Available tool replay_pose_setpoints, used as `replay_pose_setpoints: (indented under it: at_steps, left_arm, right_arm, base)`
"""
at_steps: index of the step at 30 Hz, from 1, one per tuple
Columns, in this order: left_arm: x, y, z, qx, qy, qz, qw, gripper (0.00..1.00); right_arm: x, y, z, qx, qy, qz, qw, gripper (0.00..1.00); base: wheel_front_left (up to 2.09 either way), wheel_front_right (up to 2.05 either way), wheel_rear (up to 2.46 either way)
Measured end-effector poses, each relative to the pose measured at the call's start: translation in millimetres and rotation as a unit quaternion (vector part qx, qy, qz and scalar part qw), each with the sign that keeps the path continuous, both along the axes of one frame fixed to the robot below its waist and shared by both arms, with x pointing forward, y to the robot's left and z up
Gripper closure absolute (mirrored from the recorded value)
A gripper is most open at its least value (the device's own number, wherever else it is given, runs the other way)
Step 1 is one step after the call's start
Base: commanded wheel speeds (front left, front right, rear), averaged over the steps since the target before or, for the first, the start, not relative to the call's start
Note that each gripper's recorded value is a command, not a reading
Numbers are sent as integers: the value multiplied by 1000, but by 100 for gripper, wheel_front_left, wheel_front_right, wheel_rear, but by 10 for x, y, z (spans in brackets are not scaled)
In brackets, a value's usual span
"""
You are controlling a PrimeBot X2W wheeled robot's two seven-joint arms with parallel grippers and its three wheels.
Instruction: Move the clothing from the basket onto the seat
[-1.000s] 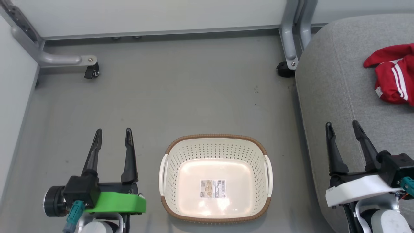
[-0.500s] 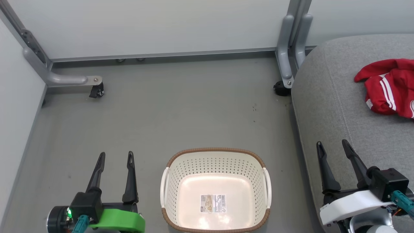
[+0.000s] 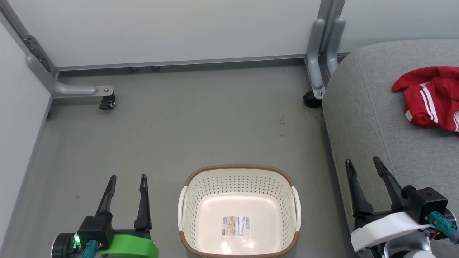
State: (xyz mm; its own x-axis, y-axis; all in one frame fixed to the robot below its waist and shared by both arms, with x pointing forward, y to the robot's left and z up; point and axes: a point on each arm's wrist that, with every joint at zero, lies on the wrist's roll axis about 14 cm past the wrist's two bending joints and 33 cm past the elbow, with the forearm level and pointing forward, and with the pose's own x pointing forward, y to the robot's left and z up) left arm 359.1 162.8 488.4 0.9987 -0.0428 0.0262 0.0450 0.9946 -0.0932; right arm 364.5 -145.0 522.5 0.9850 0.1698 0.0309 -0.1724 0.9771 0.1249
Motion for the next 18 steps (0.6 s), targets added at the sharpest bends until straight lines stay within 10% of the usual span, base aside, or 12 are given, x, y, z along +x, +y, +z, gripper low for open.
replay_pose_setpoints:
  at_steps: [10, 11, 18]
  left_arm:
    - [-2, 17, -38, 0, 6, 3, 1000, 0]
    - [-2, 15, -41, 0, 6, 3, 1000, 100]
    - [-43, 25, -196, -28, 36, 10, 999, 100]
  right_arm:
    - [1, -10, 0, -2, 0, -1, 1000, 0]
    - [1, -11, -5, -2, 1, -1, 1000, 100]
    - [-22, -2, -137, 26, 25, -3, 999, 100]
  base:
    - [0, 0, 0]
    - [0, 0, 0]
    - [0, 0, 0]
